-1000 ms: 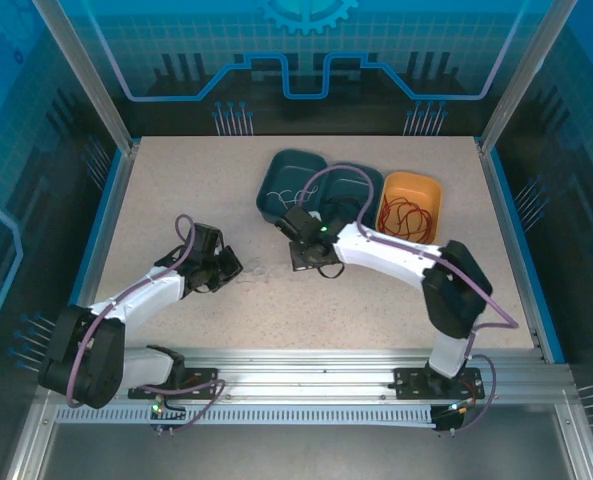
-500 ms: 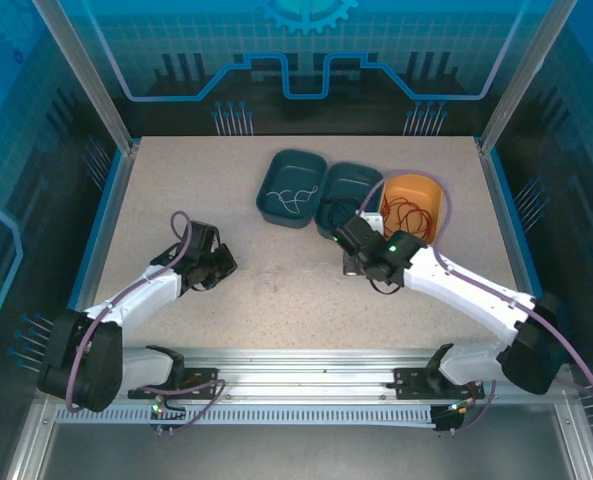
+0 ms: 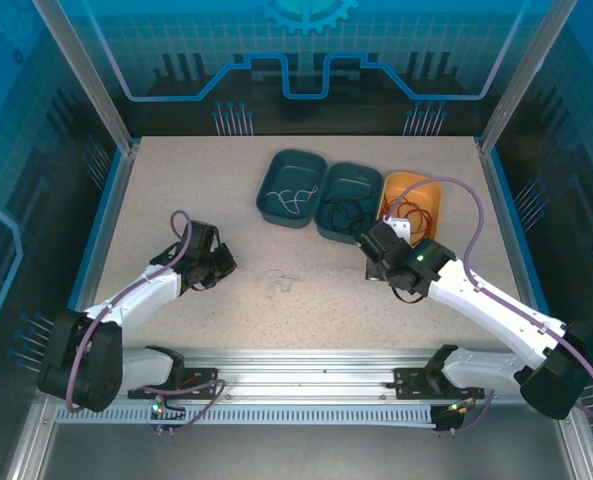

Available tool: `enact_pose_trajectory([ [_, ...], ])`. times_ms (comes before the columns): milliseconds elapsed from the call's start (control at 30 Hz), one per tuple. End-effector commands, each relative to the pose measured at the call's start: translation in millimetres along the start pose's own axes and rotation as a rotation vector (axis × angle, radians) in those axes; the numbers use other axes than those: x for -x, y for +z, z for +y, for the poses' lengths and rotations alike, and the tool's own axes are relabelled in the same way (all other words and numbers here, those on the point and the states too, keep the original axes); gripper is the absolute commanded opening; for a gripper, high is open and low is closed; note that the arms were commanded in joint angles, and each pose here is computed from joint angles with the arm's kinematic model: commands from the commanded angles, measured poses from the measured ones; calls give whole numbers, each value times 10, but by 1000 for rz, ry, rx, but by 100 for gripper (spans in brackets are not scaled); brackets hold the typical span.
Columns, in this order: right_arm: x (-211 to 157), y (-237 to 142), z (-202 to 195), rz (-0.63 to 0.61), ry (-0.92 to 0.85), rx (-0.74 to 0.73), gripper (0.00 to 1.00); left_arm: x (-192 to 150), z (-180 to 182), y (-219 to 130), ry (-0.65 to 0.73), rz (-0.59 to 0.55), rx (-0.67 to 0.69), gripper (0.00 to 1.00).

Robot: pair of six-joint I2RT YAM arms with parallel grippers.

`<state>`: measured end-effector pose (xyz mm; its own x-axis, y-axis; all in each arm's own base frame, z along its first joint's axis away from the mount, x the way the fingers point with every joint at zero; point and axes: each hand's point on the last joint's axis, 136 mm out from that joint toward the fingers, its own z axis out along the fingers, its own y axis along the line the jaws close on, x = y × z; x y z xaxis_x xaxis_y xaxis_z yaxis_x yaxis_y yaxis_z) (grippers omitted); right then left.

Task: Untangle the cables

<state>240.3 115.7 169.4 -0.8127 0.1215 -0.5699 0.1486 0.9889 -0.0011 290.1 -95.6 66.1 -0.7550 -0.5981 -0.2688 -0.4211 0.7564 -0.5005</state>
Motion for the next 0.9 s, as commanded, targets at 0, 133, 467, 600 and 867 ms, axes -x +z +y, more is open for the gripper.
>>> enact_pose_trajectory([
  [0,-8,-4,-127,-10,29,-40,0,148,-130,-106,38,-36,-20,1],
  [133,-31,13,-123,-4,31,-36,0,207,-202,-176,72,-52,-30,1],
  [467,-59,37,-129,-8,50,-16,0,494,-519,-485,149,-166,-95,0],
  [600,-66,49,-119,-4,56,-7,0,631,-651,-605,171,-221,-122,0],
  [867,-78,60,-88,6,59,11,0,1049,-1291,-766,187,-306,-265,1],
])
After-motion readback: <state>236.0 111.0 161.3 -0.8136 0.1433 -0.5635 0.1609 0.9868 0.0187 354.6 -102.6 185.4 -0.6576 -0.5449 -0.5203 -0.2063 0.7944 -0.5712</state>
